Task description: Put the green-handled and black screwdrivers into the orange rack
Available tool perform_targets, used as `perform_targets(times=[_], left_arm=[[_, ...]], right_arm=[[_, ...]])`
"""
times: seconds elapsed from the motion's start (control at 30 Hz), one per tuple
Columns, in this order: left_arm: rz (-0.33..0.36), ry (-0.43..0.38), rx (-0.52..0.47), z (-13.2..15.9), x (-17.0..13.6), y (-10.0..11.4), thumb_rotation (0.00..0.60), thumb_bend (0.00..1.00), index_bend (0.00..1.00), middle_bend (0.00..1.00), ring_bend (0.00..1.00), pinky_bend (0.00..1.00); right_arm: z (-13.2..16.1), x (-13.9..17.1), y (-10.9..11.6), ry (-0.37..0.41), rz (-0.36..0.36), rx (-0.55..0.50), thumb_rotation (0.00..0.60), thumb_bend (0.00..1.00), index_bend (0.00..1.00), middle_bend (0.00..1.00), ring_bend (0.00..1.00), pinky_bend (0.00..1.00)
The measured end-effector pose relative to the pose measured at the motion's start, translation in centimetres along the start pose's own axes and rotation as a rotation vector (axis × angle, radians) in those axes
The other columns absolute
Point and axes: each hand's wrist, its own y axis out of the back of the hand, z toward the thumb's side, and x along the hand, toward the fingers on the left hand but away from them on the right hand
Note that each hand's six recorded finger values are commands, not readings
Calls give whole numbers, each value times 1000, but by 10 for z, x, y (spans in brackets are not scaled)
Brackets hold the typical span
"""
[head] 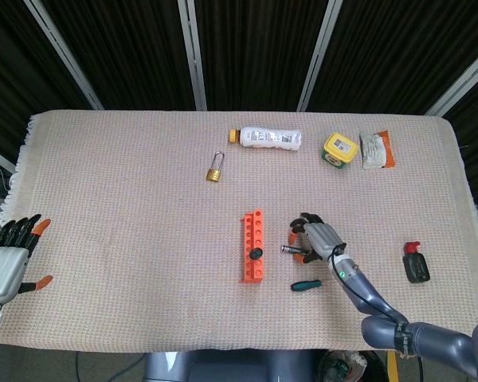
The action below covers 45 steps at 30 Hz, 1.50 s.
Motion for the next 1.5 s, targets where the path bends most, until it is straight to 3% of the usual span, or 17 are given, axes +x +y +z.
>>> perform_targets(times=[0.17, 0.37, 0.53, 1.0, 1.17, 1.33, 1.5], left_arm=[[2, -2, 0, 0, 0, 1, 600, 88, 74, 0, 0, 0], [7, -1, -4, -1, -1, 3, 600, 90, 75, 0, 0, 0], [11, -4, -6, 0, -2, 4, 600, 89, 74, 0, 0, 0], [17, -5, -4, 0, -3, 6, 599, 88, 74, 0, 0, 0], [18, -4, -2, 1, -3, 7, 600, 87, 74, 0, 0, 0], [16, -10, -1, 3, -3, 7, 600, 88, 74, 0, 0, 0], [17, -11, 1, 4, -3, 8, 600, 89, 74, 0, 0, 0]], right_arm=[[-1, 1, -4, 2, 0, 2, 600, 266, 470, 150, 0, 0], [-4, 0, -6, -3, -5, 7, 600, 394, 533, 157, 0, 0], [-5, -1, -3, -3, -10, 11, 600, 435, 549, 164, 0, 0], [-10, -2, 27, 47, -26, 235, 600, 435, 550, 165, 0, 0], [-17, -5, 38, 41, -50, 290, 600, 433, 509, 165, 0, 0], [-27, -8, 42, 24, -75, 349, 600, 359, 423, 160, 0, 0], [-36, -11, 37, 5, -85, 403, 600, 295, 417, 158, 0, 0]])
